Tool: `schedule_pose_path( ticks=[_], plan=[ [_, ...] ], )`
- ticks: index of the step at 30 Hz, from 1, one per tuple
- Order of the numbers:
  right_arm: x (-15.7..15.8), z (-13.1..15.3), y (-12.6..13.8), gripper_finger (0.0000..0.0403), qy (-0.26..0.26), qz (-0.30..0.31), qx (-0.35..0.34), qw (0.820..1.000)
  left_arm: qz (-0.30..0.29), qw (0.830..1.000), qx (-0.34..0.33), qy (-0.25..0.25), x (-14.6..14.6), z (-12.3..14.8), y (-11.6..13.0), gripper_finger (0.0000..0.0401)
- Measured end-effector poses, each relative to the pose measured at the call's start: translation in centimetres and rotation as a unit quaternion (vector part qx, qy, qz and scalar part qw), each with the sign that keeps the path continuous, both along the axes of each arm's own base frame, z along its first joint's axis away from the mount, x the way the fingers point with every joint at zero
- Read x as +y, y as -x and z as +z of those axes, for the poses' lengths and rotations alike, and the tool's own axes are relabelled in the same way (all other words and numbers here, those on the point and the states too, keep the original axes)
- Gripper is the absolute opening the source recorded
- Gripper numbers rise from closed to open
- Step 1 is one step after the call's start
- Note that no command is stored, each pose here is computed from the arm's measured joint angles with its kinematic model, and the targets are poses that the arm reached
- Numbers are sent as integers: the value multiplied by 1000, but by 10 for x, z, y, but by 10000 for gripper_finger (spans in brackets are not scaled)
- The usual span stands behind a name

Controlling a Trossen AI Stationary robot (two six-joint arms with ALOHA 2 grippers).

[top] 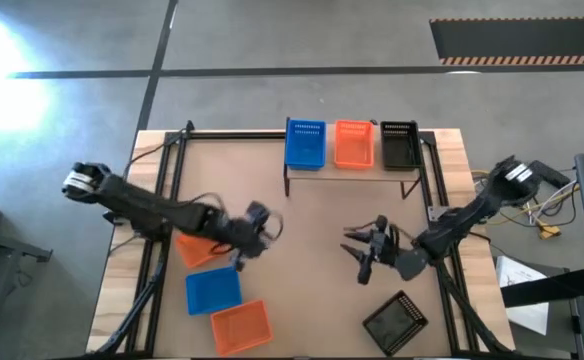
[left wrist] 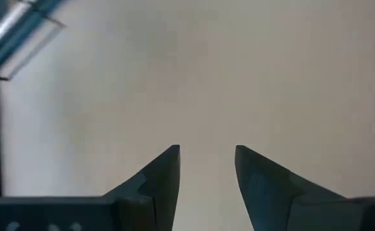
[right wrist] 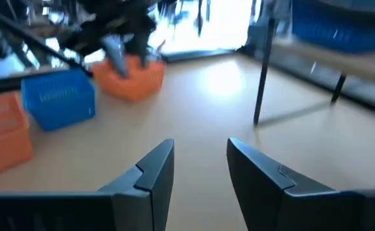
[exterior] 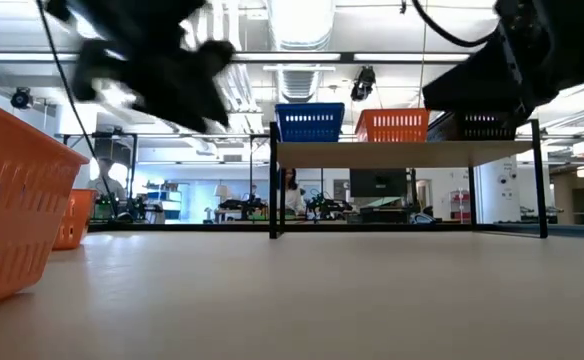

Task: Stack baskets on shelf by color
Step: Stack the bottom orange bin on top of the other orange bin on the shelf

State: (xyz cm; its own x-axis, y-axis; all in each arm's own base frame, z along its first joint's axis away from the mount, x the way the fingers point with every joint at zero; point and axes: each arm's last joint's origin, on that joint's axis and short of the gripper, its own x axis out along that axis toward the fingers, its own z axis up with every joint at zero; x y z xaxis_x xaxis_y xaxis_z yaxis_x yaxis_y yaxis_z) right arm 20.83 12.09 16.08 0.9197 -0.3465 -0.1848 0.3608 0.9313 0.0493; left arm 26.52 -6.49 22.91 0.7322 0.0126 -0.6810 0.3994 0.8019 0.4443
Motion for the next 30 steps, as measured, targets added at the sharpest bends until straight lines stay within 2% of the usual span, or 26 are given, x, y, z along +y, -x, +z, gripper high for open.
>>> schedule_pose_path(
  ticks=[4, 10, 14, 18, 20, 23, 30],
  plan=[
    [15, -10, -6, 137, 29, -11, -50, 998, -36, 998, 54, 0, -43, 10, 34, 134],
    [44, -16, -18, 137, 14, 15, -88, 996, -61, 991, 89, 75, -102, 27, 75, 134],
    [71, -15, -27, 137, 6, 36, -97, 995, -72, 987, 89, 112, -137, 36, 95, 134],
    [95, -11, -37, 137, 51, 56, -93, 993, -74, 984, 104, 126, -166, 34, 105, 134],
    [105, -8, -42, 137, 78, 62, -90, 991, -75, 983, 121, 116, -178, 25, 108, 134],
    [115, -2, -50, 137, 110, 65, -88, 988, -78, 982, 155, 72, -193, 7, 109, 134],
    [123, 15, -58, 137, 133, 63, -95, 984, -83, 978, 189, 31, -210, -17, 98, 134]
  ],
)
